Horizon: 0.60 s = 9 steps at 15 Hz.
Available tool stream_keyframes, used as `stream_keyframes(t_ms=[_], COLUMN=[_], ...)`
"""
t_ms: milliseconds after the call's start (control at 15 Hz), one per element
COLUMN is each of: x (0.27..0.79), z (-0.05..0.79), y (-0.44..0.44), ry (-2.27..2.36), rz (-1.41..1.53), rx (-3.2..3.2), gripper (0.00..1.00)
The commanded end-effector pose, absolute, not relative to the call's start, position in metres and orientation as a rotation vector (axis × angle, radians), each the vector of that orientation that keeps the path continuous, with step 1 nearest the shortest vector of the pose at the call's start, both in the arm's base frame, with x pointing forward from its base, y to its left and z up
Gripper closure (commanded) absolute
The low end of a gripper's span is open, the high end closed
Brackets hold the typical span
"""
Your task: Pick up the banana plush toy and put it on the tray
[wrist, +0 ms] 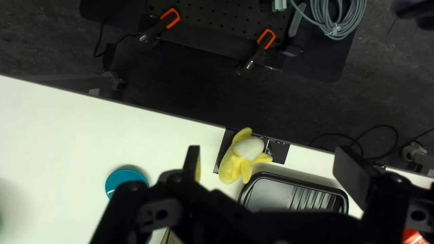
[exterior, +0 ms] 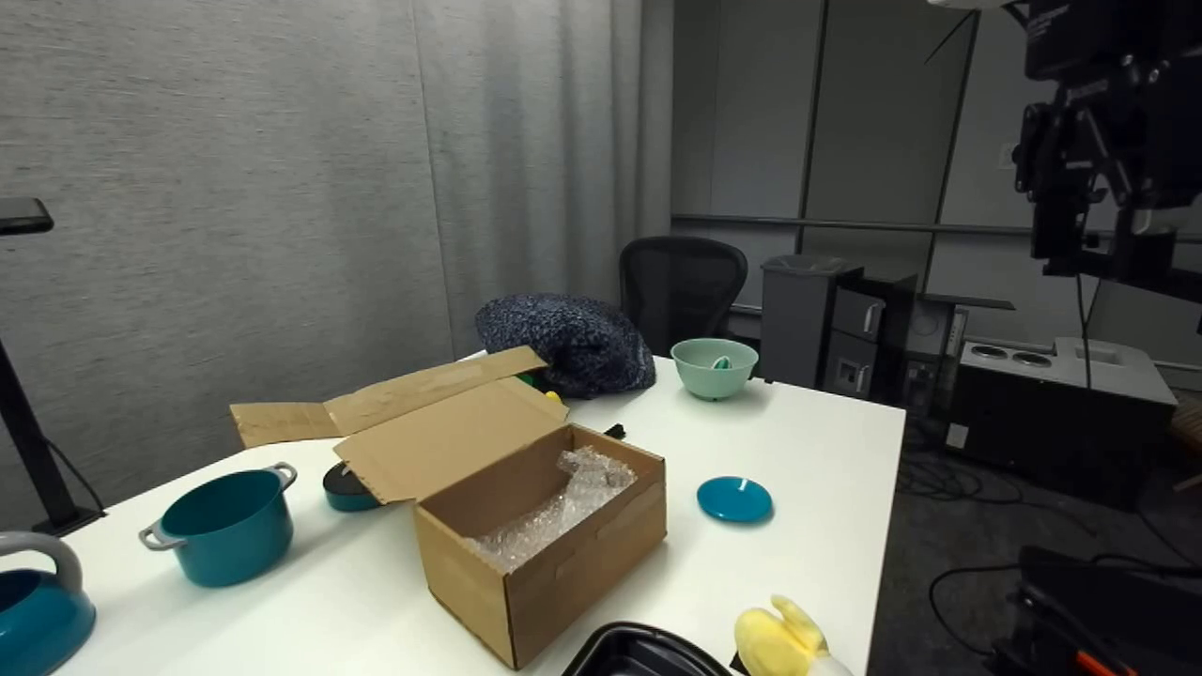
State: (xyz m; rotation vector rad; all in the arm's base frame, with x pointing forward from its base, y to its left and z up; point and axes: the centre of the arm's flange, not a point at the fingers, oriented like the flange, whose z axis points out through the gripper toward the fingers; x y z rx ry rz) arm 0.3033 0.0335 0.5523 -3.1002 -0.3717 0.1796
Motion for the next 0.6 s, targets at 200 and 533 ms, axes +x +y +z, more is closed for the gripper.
stream_keyframes(t_ms=[200, 533], x=[0.309, 0.327], z=[0.534, 0.47], y=[0.035, 0.035], ry=[-0.326, -0.282], rz=[0.164, 0.138], rx=[-3.095, -3.11], gripper=[0.0, 0.0])
